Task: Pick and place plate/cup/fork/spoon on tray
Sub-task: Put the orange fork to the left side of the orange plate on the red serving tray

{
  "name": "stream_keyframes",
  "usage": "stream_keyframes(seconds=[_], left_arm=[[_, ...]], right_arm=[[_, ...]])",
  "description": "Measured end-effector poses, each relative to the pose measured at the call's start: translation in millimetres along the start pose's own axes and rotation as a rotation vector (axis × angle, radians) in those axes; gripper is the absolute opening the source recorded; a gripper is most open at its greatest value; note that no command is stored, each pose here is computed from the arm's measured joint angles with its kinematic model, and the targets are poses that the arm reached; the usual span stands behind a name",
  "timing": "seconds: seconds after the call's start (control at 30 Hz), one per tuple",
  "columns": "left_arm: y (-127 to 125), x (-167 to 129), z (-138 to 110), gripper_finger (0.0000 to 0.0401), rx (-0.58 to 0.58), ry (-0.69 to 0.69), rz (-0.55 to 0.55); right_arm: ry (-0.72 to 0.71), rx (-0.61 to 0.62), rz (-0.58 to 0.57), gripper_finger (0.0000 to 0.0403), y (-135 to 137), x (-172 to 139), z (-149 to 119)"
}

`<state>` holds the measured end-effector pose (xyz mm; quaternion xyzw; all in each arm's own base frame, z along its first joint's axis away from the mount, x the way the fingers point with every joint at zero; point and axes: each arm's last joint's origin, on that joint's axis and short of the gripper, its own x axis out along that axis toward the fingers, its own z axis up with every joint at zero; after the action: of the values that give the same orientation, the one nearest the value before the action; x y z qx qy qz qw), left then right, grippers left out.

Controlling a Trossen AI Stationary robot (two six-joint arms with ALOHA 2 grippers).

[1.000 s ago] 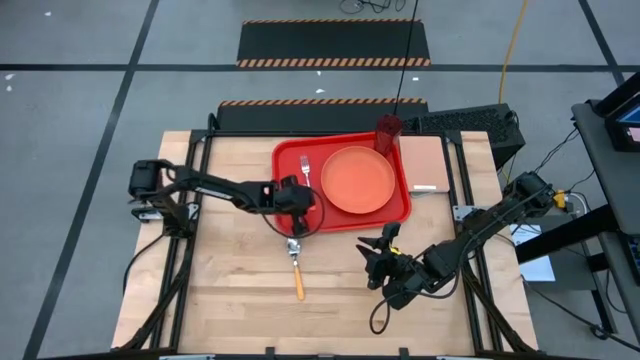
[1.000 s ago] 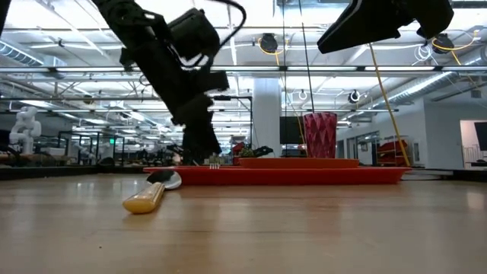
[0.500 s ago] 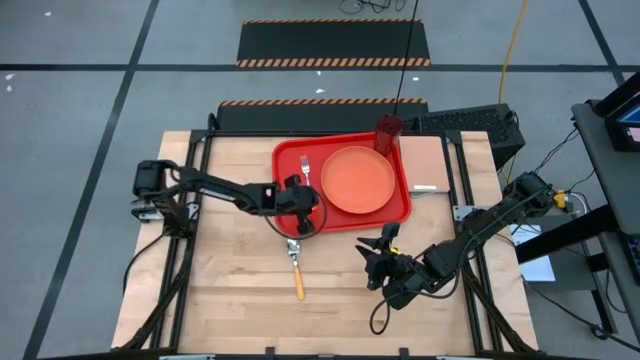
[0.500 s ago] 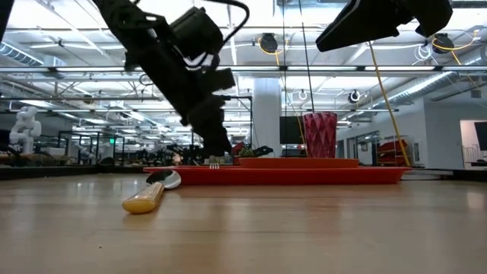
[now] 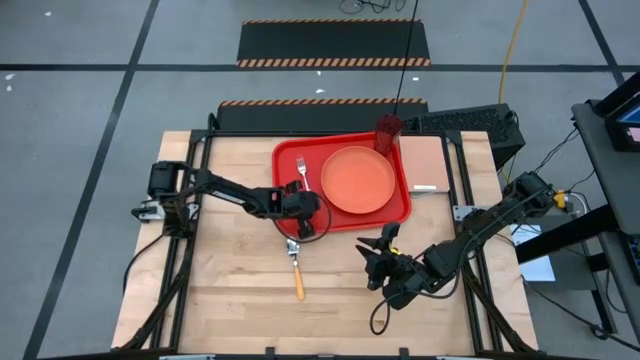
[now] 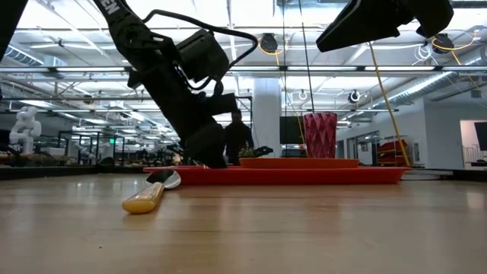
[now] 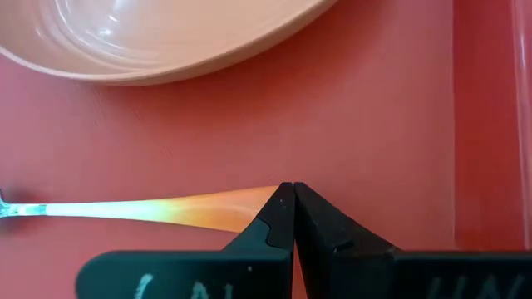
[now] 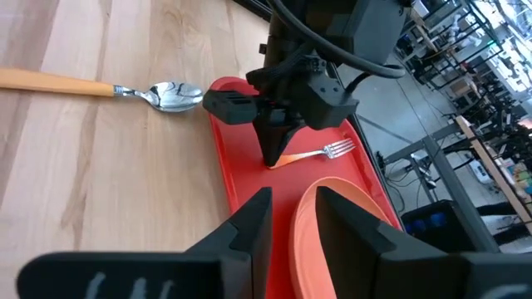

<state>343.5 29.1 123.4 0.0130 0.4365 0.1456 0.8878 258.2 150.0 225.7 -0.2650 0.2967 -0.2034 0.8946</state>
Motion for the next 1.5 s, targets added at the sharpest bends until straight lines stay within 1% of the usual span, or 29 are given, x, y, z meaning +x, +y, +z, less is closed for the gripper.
stream_keyframes(seconds=[0.43, 0.97, 1.5], left_arm=[[0.2, -0.5, -2.1, 0.0003, -0.001, 0.024, 0.001], [0.0, -0.5, 1.0, 0.0003, -0.004, -0.007, -0.002], [-0.1, -0.5, -0.3, 0.0003, 0.000, 0.007, -0.008]], right_arm=[[0.000, -0.002, 0.001, 0.0086, 0.2, -0.3, -0.1], [0.000, -0.002, 0.001, 0.0086, 0.2, -0.3, -0.1], [0.000, -0.002, 0.001, 0.0086, 0.2, -0.3, -0.1]])
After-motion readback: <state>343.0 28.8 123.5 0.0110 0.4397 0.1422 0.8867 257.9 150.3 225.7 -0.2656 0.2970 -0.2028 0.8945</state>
